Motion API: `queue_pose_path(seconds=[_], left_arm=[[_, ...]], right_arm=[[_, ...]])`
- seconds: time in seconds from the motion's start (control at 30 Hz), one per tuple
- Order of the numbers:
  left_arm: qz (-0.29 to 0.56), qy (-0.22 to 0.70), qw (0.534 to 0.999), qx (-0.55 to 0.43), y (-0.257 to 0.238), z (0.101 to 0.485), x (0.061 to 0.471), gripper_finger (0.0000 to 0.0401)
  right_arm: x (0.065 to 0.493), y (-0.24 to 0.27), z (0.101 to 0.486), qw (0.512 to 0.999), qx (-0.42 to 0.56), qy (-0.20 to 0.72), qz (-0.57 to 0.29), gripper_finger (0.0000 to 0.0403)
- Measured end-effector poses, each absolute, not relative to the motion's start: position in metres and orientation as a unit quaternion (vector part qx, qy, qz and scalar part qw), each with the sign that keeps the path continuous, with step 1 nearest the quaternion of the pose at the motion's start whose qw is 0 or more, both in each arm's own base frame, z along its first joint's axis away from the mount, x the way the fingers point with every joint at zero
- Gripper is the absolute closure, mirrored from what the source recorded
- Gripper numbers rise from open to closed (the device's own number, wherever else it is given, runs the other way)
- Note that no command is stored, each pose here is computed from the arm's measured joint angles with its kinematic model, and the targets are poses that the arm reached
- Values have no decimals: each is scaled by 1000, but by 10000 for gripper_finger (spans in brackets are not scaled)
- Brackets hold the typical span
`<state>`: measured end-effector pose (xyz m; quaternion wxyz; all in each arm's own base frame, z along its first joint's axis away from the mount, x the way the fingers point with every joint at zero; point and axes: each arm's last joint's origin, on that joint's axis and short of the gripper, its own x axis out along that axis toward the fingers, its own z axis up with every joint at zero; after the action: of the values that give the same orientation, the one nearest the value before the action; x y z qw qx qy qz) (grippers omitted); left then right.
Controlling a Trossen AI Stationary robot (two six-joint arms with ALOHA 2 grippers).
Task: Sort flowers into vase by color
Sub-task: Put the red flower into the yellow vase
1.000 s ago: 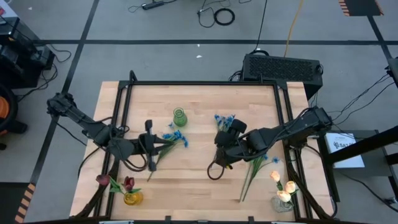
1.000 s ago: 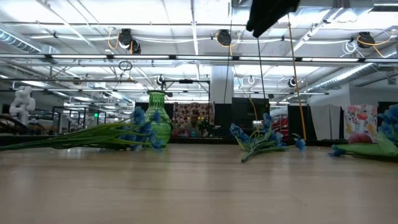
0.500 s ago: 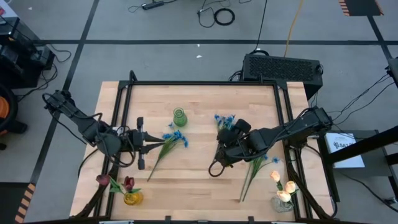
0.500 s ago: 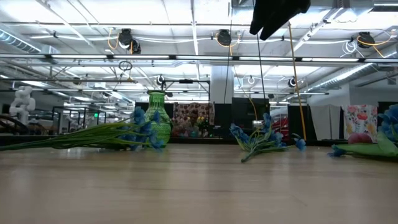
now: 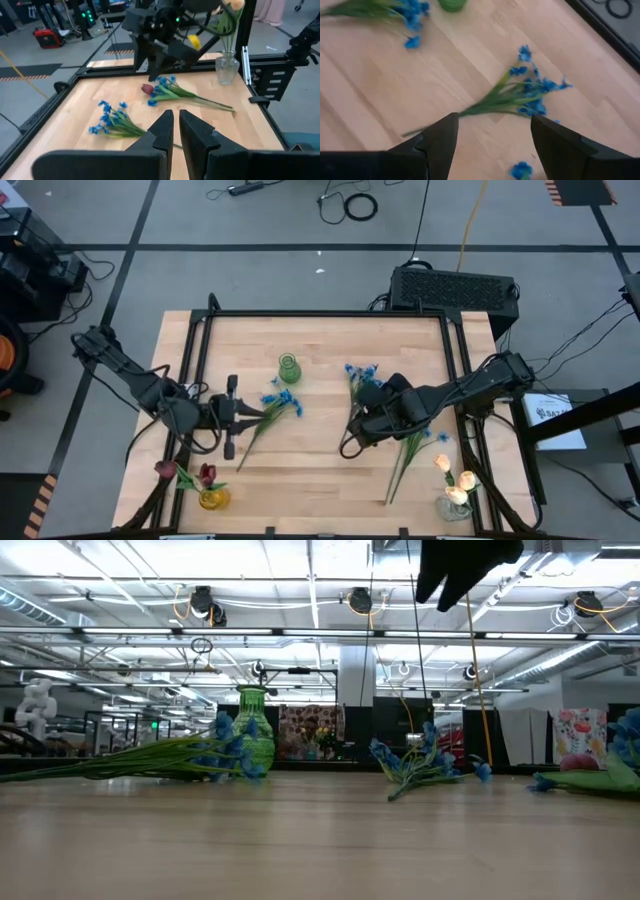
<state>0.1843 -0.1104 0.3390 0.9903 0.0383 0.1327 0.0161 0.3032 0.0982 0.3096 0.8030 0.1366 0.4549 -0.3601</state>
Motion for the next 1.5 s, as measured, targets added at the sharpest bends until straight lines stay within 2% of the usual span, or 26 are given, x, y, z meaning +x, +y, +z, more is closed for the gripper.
queue_pose_path(seconds=[0.1,0.23,0.57,0.8,0.97,1.07,1.27,1.5], left_arm=[[18,135,989,52,-111,337,189,362],[25,144,988,58,-111,333,192,362],[24,156,985,68,-111,330,193,362],[23,157,985,65,-112,330,193,362],[22,154,986,61,-112,330,193,362],[22,153,986,61,-112,331,193,362],[22,153,986,61,-112,331,193,362],[20,154,985,75,-112,331,193,362]], right_arm=[[298,96,309,786,138,470,-377,161],[287,95,303,740,177,504,-409,161],[269,101,257,640,244,564,-461,161],[266,99,248,601,284,564,-490,161],[266,97,245,592,297,552,-506,161],[271,100,235,584,289,559,-512,161],[284,107,204,535,286,605,-515,161],[287,117,190,513,293,613,-525,161]])
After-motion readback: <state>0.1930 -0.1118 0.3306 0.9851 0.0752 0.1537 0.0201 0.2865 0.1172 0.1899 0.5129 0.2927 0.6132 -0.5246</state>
